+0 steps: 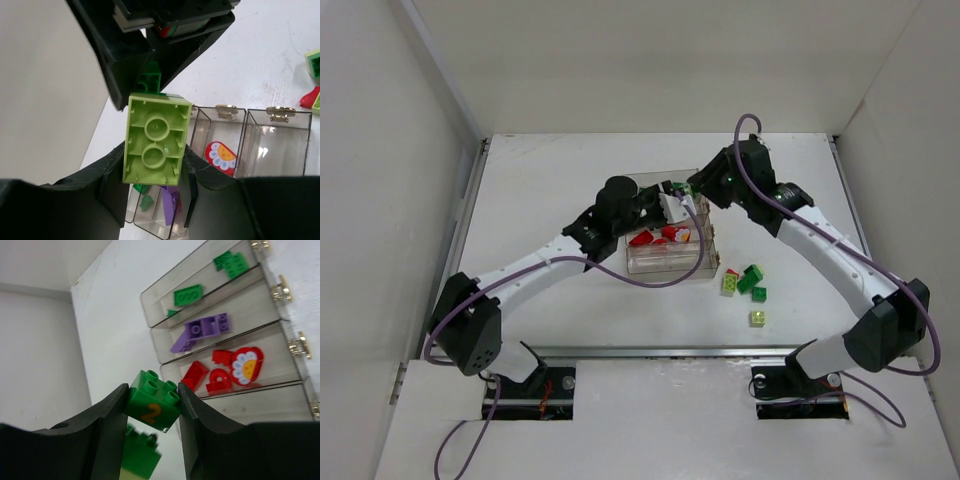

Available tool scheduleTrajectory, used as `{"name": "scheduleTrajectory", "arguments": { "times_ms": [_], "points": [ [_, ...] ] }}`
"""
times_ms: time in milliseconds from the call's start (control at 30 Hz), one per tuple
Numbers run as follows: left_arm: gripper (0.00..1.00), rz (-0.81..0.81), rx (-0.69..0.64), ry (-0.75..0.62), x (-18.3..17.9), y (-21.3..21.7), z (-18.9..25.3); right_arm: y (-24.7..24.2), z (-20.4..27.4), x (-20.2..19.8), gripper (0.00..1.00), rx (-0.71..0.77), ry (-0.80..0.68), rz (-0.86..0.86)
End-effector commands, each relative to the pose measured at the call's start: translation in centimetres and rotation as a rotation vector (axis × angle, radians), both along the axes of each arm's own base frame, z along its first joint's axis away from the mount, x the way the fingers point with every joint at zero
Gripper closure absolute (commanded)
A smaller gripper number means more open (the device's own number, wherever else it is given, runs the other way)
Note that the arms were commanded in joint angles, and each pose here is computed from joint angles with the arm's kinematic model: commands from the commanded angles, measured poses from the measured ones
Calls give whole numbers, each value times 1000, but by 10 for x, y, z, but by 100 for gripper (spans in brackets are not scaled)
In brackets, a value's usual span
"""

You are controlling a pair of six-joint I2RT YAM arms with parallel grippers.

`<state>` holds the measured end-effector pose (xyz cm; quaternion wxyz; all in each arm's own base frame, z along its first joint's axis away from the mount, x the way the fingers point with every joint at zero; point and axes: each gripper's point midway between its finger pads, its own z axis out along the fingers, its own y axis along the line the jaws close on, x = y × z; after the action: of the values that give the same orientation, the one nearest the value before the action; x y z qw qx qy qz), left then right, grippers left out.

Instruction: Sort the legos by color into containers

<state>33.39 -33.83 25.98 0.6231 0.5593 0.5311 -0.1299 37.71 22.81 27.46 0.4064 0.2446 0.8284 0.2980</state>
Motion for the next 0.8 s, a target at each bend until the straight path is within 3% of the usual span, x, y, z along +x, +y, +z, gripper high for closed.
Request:
{"name": "scheduleTrajectory", "arguments": {
  "times_ms": [0, 333, 600, 700, 733, 767],
  "points": [
    [100, 8, -108, -69, -7, 6, 53, -25, -21, 12, 100, -45, 32, -79],
    [100, 32, -86, 28, -10, 17, 38, -29, -28, 11, 100, -90, 32, -49],
    [100, 183, -94, 129, -4, 65, 24, -16, -95, 12, 100, -303, 146, 181],
    [100, 245, -92, 175, -4, 84, 10, -2, -99, 43, 100, -380, 104, 258],
    [100, 269, -114, 178, -3, 90, 14, 4, -80, 61, 100, -390, 48, 258],
    [100, 290, -105, 186, -3, 97, 9, 7, -98, 74, 100, -439, 62, 280]
  ]
}}
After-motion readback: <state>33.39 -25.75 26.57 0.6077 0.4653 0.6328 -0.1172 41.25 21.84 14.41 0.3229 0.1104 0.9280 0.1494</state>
